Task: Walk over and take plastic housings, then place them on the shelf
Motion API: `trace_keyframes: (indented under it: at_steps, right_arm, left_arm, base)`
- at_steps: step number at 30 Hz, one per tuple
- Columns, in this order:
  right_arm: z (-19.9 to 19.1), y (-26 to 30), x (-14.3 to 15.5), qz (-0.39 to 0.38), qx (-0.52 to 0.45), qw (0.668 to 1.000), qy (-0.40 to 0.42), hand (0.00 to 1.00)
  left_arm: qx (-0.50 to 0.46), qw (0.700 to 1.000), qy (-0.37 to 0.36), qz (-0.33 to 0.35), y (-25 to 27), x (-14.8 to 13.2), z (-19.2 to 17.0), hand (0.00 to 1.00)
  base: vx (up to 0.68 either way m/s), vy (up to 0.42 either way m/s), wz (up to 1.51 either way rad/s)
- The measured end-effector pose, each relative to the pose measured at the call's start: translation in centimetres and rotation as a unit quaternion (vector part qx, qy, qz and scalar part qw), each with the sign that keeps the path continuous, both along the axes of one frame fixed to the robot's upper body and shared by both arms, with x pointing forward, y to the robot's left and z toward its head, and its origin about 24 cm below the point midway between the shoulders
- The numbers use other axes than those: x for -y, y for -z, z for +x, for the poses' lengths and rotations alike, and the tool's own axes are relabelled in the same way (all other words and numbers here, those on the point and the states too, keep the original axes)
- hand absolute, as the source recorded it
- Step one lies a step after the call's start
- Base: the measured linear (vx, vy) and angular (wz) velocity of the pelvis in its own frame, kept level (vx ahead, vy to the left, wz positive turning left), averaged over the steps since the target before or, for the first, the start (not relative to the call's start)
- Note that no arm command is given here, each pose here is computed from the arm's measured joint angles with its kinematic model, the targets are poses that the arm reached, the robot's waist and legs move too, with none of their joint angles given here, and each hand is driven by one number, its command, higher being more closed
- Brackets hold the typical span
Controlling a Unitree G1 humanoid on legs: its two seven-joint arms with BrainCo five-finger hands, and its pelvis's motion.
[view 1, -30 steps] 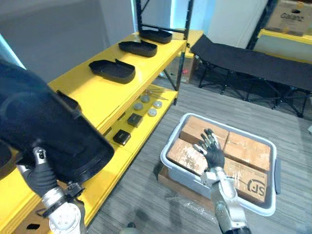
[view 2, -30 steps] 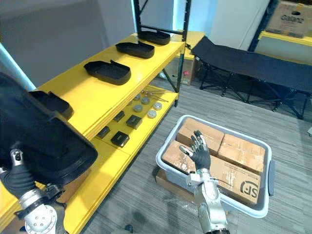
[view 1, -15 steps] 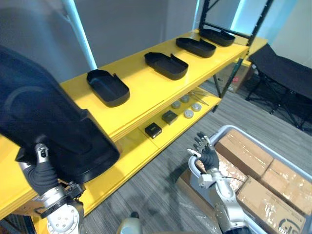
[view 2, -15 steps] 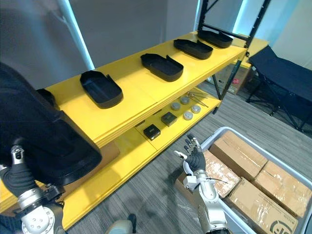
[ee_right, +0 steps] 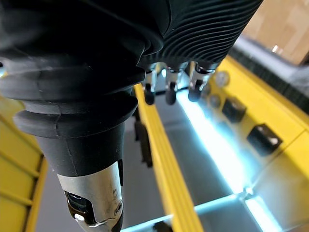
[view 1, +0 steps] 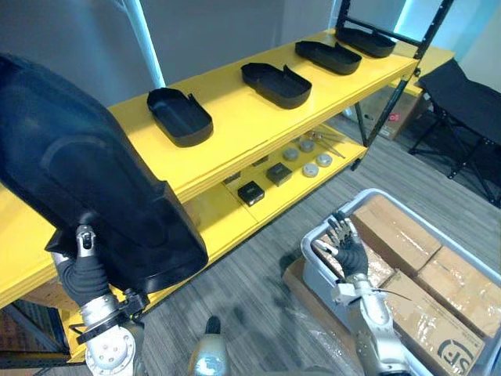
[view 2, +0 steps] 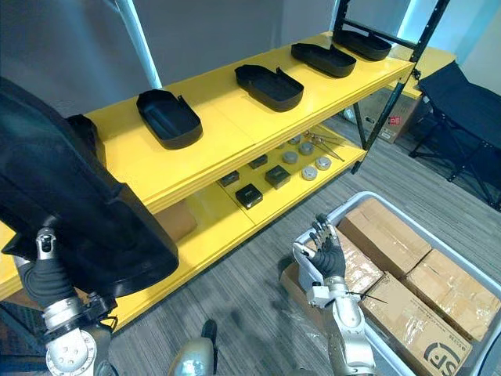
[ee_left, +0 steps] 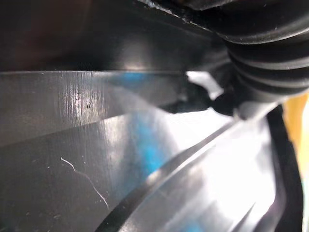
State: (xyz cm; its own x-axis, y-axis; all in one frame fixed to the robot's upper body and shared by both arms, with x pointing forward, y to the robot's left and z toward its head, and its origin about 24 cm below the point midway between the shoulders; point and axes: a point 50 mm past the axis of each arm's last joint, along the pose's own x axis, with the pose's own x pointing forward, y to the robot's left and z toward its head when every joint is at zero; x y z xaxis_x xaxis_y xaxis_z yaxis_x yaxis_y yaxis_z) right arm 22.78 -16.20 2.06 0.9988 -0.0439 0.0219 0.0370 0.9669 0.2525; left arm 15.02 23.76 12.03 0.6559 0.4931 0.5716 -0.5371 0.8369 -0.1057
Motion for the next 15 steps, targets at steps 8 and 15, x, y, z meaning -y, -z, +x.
trace_keyframes:
  at_steps: [8, 15]
  right_arm:
    - [0.5, -1.1, -0.3, -0.031, 0.042, 0.999, 0.005, 0.0]
    - [2.2, -5.3, 3.3, -0.113, 0.126, 0.985, 0.02, 0.0]
  left_arm:
    - [0.046, 0.998, 0.026, 0.033, -1.9, 0.3, 1.4, 1.0]
    - [0.053, 0.997, 0.048, 0.014, -2.2, 0.8, 3.8, 1.0]
  base:
    - [0.25, 0.159, 0.3]
    - [0.29, -0.112, 0.52]
